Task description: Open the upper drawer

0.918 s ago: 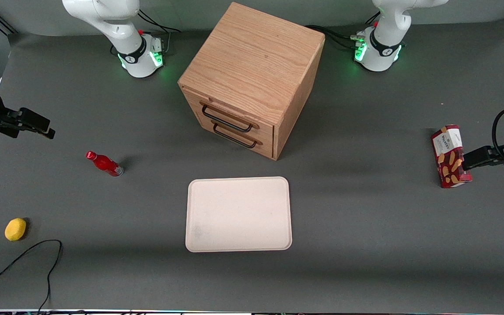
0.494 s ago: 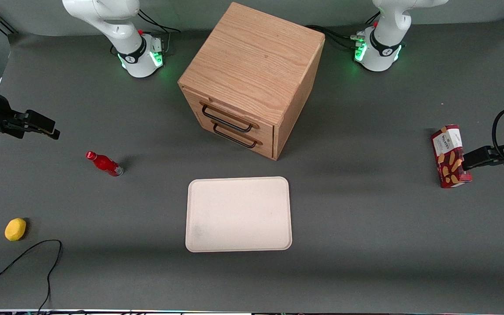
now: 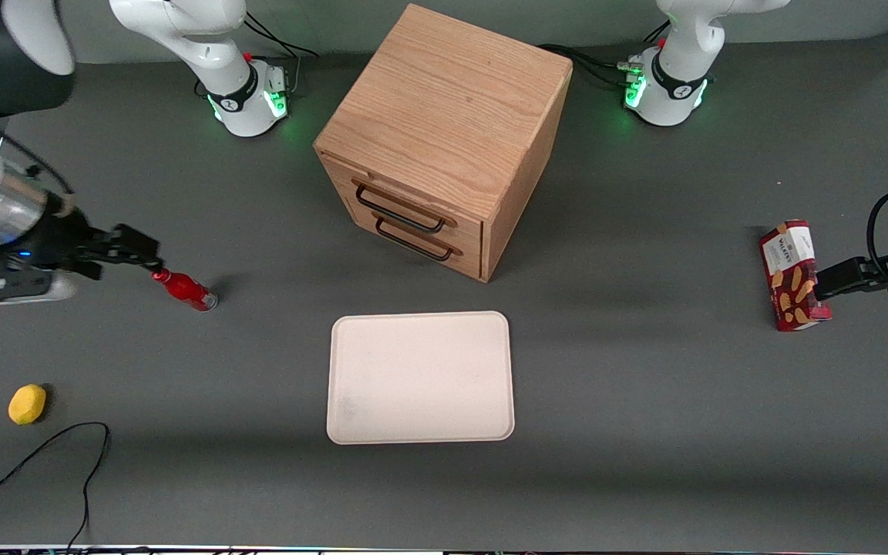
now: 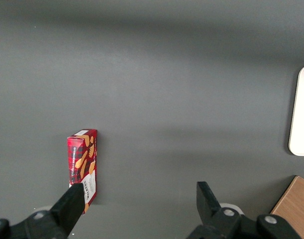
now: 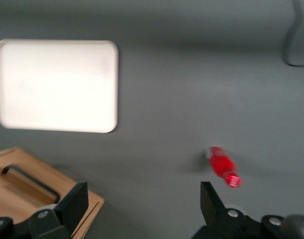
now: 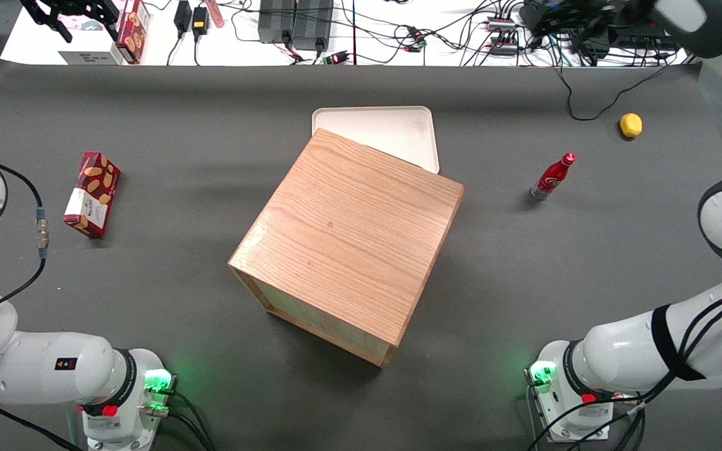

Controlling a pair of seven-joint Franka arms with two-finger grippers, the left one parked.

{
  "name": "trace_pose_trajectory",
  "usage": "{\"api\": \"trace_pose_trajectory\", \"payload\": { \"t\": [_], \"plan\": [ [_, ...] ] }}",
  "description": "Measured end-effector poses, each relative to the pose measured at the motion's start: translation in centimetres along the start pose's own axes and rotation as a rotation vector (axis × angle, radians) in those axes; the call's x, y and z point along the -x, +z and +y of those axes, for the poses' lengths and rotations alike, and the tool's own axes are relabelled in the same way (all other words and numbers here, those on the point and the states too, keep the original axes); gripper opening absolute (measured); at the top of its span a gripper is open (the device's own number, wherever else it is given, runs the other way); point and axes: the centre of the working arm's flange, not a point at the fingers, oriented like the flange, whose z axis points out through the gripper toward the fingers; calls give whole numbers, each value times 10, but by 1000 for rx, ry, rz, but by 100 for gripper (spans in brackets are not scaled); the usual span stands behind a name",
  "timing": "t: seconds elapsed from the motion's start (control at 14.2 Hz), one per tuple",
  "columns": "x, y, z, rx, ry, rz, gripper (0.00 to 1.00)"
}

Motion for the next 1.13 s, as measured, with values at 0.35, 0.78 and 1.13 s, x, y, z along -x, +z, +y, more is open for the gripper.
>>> {"api": "trace_pose_trajectory", "payload": {
  "t": [0.35,0.78,1.13],
  "plan": [
    [37,15,-165,-63,-295,-20,100],
    [72,62,-245,-108,-705,-117,100],
    [73,132,-251,-137,-817,-212,100]
  ]
}}
